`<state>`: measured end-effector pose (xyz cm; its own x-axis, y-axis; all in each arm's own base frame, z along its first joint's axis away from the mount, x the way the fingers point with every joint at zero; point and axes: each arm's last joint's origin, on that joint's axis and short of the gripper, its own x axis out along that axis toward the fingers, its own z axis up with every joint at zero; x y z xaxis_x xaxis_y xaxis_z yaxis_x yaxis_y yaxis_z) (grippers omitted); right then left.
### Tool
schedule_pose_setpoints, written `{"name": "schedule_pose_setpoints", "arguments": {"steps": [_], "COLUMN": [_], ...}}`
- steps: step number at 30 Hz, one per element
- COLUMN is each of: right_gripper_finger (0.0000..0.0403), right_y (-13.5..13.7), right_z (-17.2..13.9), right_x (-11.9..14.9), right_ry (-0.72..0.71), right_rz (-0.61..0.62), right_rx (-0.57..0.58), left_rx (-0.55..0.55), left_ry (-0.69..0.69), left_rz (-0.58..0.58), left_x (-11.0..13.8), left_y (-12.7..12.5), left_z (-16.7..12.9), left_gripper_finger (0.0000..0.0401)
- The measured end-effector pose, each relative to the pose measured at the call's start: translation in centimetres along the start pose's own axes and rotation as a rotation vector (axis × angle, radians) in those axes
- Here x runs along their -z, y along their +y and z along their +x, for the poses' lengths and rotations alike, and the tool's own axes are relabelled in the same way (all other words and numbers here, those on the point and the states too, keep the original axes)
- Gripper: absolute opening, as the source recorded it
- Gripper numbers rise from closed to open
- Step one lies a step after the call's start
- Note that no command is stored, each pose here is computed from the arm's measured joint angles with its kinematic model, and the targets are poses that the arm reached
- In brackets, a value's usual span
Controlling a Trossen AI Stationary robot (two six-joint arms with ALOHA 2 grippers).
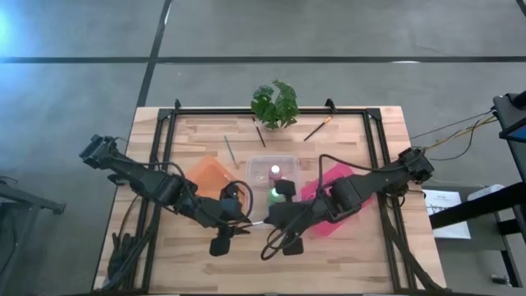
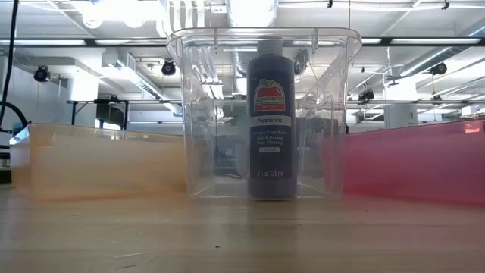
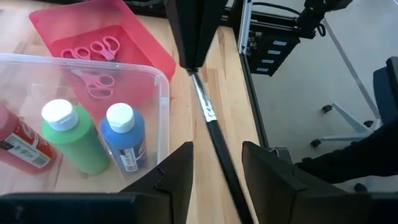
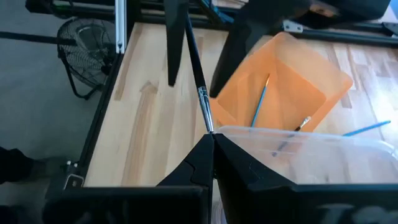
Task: Pick & Place Paint Supplies
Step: Put the bottom black lash brush into the orange bin
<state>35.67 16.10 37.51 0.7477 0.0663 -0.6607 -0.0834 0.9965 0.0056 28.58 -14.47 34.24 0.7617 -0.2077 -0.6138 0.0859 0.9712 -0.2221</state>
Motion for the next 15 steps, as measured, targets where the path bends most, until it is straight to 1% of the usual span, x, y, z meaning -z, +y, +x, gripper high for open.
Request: {"name": "schedule_pose_setpoints", "arguments": {"steps": [4, 7, 10, 13, 15], "right_gripper_finger": [0.0008, 0.0008, 0.0008, 0.0008, 0.0008], "right_y": [-0.2, -0.2, -0.2, -0.2, -0.2], "right_z": [0.1, 0.1, 0.1, 0.1, 0.1], "right_x": [-0.1, -0.2, -0.1, -0.1, -0.1], "right_ry": [-0.01, -0.01, -0.009, -0.007, -0.006], "right_rz": [-0.006, -0.006, -0.006, -0.006, -0.004], "right_rx": [0.001, 0.001, -0.001, -0.002, -0.001], "left_rx": [-0.02, -0.056, -0.071, -0.075, -0.077], "left_ry": [-0.005, -0.011, -0.006, -0.001, 0.001], "left_rz": [-0.027, -0.061, -0.068, -0.073, -0.075], "left_x": [0.0, -0.1, -0.1, -0.1, -0.2], "left_y": [0.1, 0.4, 0.8, 1.1, 1.2], "left_z": [0.0, 0.0, 0.0, 0.1, 0.1], "left_gripper_finger": [0.0141, 0.0126, 0.0088, 0.0028, 0.0016]}}
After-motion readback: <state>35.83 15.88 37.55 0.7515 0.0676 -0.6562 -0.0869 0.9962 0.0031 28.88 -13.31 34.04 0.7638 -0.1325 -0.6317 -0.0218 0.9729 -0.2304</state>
